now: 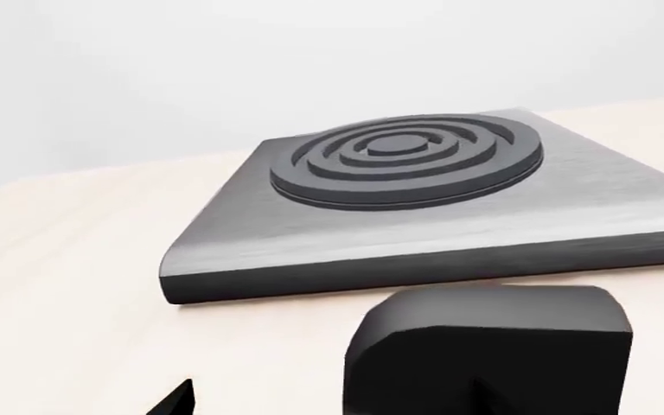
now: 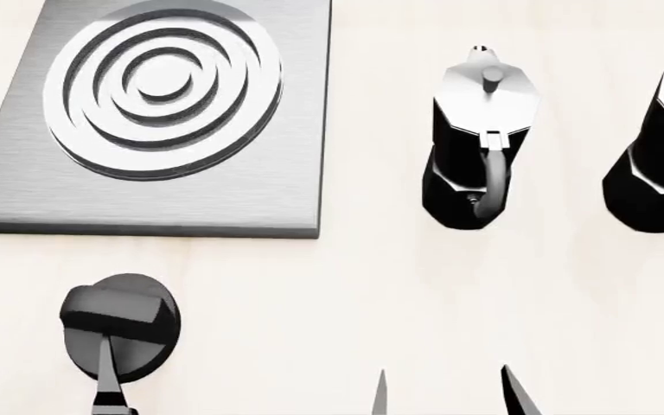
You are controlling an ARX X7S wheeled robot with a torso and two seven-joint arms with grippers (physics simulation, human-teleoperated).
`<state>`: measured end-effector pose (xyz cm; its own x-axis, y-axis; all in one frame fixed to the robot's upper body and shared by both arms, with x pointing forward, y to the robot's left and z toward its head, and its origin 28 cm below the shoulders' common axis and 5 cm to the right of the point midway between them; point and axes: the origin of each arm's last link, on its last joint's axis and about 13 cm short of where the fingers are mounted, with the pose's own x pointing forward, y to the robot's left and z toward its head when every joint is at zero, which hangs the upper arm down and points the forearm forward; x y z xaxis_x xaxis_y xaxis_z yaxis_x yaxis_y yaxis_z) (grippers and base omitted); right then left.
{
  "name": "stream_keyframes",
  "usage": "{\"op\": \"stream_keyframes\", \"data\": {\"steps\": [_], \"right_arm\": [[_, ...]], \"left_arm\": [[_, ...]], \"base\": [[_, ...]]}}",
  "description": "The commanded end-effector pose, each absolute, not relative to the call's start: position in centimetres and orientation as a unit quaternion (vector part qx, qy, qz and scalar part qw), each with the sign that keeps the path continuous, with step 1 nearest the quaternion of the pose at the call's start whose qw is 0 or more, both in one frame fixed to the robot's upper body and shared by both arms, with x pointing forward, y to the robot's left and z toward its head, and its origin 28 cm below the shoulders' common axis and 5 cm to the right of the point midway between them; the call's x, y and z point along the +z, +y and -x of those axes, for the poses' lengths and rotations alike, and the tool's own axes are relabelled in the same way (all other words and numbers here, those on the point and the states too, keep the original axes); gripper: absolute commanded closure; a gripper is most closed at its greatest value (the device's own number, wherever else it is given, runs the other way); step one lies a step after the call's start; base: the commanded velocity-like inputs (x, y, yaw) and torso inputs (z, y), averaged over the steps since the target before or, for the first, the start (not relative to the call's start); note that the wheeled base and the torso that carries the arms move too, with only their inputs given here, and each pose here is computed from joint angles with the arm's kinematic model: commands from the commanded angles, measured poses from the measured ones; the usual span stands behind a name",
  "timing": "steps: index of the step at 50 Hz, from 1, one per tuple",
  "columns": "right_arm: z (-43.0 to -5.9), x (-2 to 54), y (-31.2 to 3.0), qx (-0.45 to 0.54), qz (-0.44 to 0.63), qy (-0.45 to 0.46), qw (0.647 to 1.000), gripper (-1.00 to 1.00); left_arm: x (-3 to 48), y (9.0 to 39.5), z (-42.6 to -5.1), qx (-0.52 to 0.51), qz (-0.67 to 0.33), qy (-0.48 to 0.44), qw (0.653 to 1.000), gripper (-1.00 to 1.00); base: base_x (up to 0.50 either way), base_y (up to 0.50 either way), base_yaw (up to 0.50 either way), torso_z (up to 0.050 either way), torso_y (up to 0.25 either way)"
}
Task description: Turn off the stove.
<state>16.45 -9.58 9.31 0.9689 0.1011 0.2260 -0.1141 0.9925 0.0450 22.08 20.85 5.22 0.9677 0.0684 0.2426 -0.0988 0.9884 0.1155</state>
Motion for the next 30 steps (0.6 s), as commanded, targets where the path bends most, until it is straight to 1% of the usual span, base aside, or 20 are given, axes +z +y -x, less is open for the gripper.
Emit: {"op": "stream_keyframes", "data": {"steps": [1,19,30], "right_arm": [[-16.43,9.29,-9.56,0.055,-0.029,-0.112,0.992,-1.00],[-16.47,9.29,-9.57,0.055,-0.028,-0.113,0.992,-1.00],[-16.44,9.26,-9.56,0.056,-0.028,-0.113,0.992,-1.00]], "left_arm": [[5.00,21.41,-21.93,0.059,-0.062,-0.112,0.990,-1.00],[5.10,21.64,-21.84,0.067,-0.059,-0.112,0.990,-1.00],[4.82,21.89,-22.47,0.073,-0.059,-0.108,0.990,-1.00]], "base": [[0.00,0.00,0.00,0.000,0.000],[0.00,0.00,0.00,0.000,0.000],[0.00,0.00,0.00,0.000,0.000]]}}
